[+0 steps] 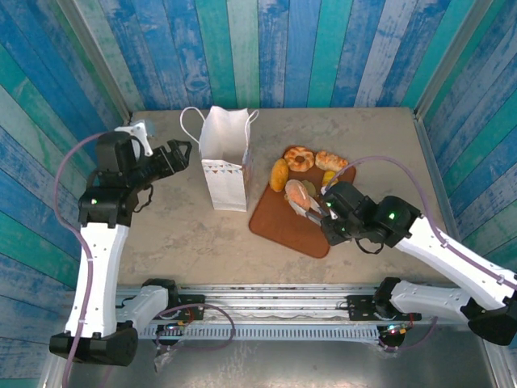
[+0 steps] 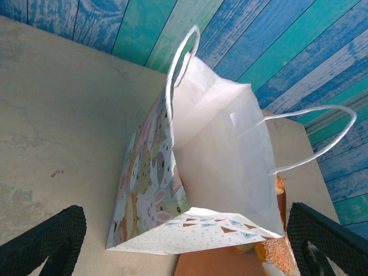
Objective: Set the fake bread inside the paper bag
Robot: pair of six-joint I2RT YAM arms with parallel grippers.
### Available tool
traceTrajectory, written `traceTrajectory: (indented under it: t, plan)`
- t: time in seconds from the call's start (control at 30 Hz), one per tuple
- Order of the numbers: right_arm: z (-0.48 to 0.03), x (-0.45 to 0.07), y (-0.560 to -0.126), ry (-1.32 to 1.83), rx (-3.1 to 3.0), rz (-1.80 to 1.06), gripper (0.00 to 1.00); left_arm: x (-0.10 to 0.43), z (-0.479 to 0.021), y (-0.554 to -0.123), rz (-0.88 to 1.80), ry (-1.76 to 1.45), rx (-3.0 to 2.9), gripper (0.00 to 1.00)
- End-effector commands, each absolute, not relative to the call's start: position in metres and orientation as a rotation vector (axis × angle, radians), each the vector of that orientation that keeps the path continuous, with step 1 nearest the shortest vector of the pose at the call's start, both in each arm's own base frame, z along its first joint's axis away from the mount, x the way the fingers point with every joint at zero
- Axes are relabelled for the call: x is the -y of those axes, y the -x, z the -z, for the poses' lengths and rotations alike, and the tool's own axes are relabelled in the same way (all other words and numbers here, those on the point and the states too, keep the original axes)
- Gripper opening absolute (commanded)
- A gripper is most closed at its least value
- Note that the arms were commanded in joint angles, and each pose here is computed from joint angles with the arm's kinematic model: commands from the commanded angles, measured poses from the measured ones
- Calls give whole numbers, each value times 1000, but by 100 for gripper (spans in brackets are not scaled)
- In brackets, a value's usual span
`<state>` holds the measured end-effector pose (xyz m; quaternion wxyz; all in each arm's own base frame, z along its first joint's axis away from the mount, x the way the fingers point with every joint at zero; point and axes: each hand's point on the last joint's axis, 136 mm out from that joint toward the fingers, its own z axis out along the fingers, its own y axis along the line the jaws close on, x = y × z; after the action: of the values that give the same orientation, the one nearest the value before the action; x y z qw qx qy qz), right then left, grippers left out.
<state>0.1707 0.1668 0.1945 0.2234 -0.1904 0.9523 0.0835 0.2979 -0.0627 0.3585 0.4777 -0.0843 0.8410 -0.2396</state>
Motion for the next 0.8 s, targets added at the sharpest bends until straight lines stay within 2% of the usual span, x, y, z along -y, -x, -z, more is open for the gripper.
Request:
traceTrajectory:
  t: [0.0,0.27,0.43,0.6,0.77]
  plan:
    - [-210,-163,-174,499,-2582,-232,27,61,-362,-300,552,183,-2073,94]
    - [-219,-159,-173,480,-2568,-238,27,59,-364,-321,483,122,-2145,94]
    - [-223,-153,-175,463,-2555,-205,27,54,-349,-328,420,98,-2200,94]
    - [-226,-152,-175,449,-2547,-214,27,66,-340,-341,492,54,-2221,95]
    - [-228,-153,-177,459,-2540,-211,27,81,-328,-358,597,34,-2239,100]
